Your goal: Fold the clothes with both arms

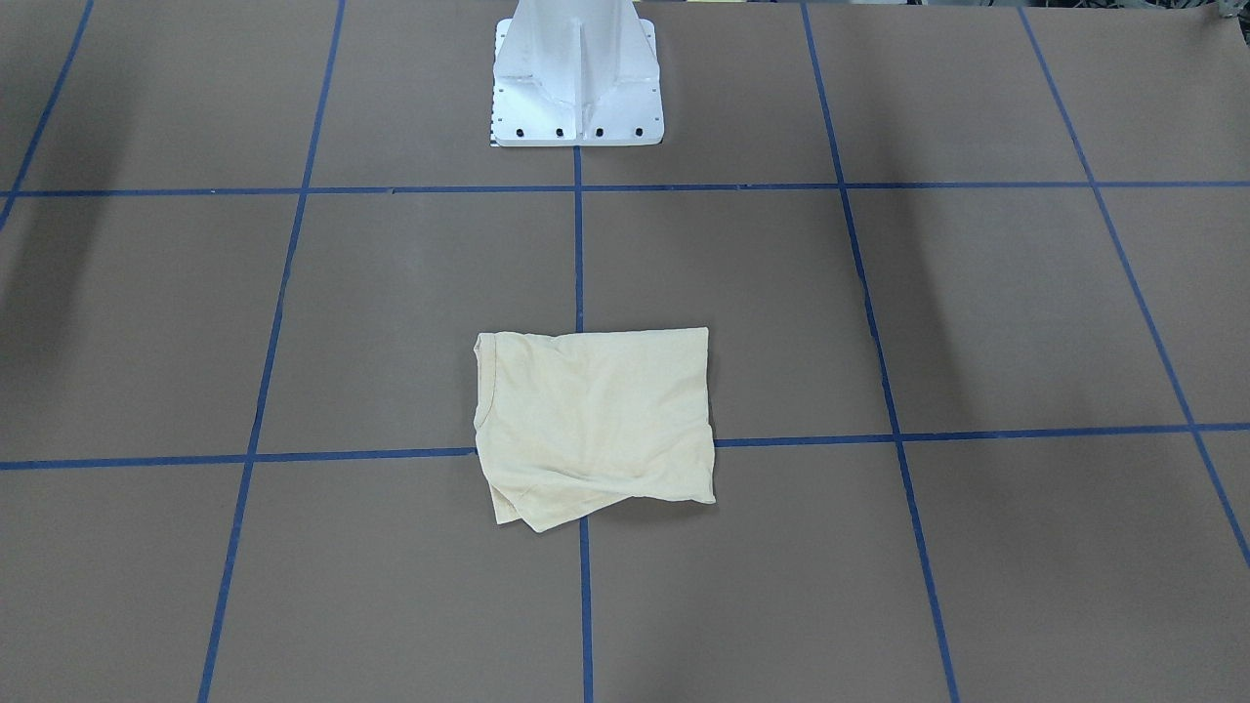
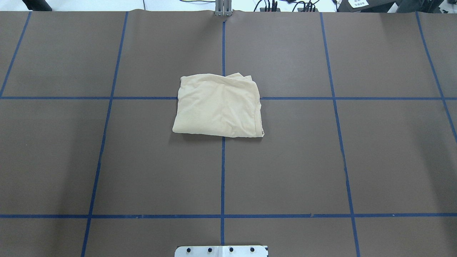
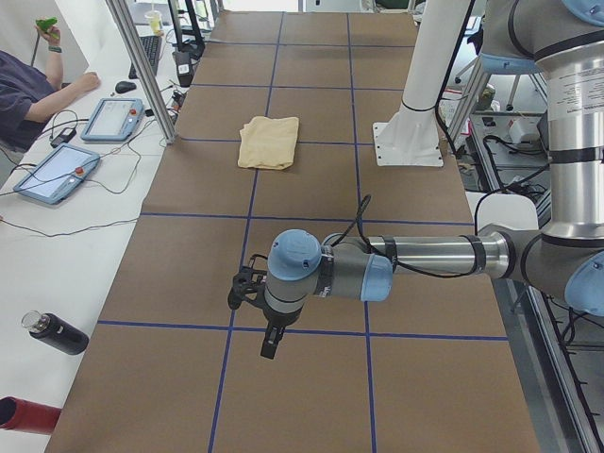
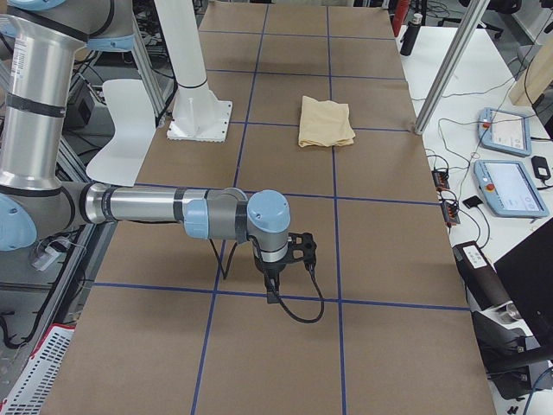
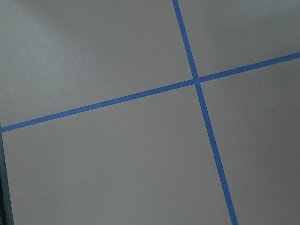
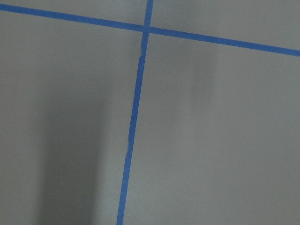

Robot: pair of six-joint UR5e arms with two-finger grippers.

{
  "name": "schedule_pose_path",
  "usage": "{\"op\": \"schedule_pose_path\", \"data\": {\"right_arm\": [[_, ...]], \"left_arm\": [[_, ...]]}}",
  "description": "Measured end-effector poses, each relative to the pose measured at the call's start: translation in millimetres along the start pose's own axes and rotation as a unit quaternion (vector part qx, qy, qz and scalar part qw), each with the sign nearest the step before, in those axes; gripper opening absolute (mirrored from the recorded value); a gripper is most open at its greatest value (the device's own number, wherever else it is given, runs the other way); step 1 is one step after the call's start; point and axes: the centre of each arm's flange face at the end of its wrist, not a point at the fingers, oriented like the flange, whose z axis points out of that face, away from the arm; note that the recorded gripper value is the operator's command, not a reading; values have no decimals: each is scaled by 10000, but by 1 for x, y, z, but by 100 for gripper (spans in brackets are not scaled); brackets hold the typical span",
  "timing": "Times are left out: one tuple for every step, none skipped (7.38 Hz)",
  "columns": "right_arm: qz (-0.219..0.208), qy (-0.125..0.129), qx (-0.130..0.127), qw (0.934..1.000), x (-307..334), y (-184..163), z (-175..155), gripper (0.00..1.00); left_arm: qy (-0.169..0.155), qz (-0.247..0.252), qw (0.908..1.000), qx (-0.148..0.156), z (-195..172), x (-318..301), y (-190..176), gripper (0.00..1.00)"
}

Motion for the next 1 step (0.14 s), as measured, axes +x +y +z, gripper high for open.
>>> {"op": "schedule_pose_path", "data": {"right_arm": [[0, 1, -1, 10000, 1, 2, 1, 100]], "left_arm": [[0, 0, 10000, 0, 0, 0, 0, 100]]}}
